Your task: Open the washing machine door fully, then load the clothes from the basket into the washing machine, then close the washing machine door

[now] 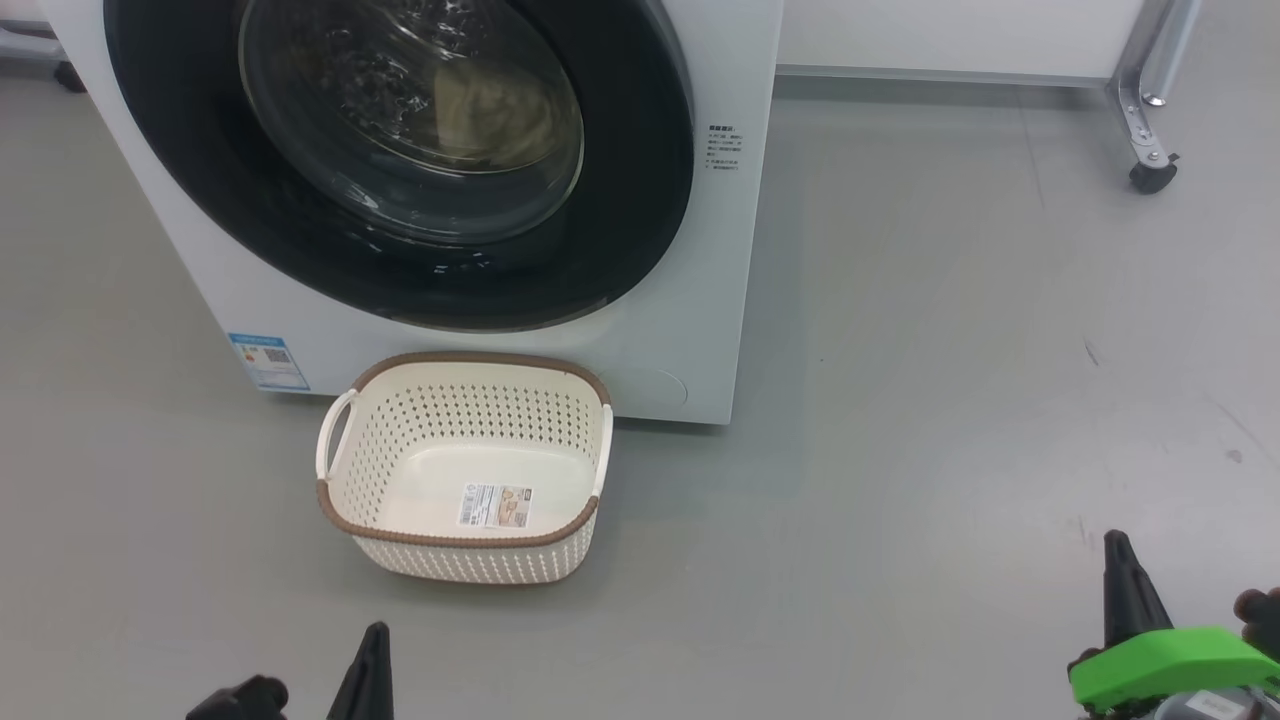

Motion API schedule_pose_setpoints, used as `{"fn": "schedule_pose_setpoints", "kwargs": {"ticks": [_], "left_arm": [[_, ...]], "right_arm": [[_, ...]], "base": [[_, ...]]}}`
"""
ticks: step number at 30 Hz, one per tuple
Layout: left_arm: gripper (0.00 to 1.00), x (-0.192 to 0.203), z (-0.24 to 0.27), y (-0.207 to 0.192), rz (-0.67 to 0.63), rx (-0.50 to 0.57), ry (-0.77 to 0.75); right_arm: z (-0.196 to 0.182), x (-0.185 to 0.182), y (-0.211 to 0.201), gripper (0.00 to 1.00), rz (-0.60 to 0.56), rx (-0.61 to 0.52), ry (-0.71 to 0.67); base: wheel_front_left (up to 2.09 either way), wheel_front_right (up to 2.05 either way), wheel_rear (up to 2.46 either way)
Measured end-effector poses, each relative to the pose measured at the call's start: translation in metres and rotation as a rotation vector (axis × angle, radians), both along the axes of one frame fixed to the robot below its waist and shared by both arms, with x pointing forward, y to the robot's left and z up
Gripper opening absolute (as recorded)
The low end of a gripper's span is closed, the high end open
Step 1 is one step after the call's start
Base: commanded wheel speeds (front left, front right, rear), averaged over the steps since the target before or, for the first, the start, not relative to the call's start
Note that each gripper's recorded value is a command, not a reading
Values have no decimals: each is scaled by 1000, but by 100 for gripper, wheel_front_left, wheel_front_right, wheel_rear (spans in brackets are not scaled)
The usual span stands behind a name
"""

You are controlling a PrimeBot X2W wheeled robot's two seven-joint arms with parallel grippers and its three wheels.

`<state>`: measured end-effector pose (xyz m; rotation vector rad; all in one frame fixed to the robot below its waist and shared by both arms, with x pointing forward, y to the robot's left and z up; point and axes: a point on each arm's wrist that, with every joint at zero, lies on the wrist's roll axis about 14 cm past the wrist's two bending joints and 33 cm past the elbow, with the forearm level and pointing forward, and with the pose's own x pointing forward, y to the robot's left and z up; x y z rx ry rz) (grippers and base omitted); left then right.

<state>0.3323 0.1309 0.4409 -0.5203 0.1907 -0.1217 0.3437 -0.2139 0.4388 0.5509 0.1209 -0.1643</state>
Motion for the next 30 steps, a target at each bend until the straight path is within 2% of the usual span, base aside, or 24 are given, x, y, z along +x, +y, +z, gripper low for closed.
{"fn": "schedule_pose_setpoints", "kwargs": {"ticks": [30], "left_arm": [[0,14,7,20,115,-297,50]], "right_arm": [[4,7,1,0,-53,310,-21]], "base": [[0,0,0]]}}
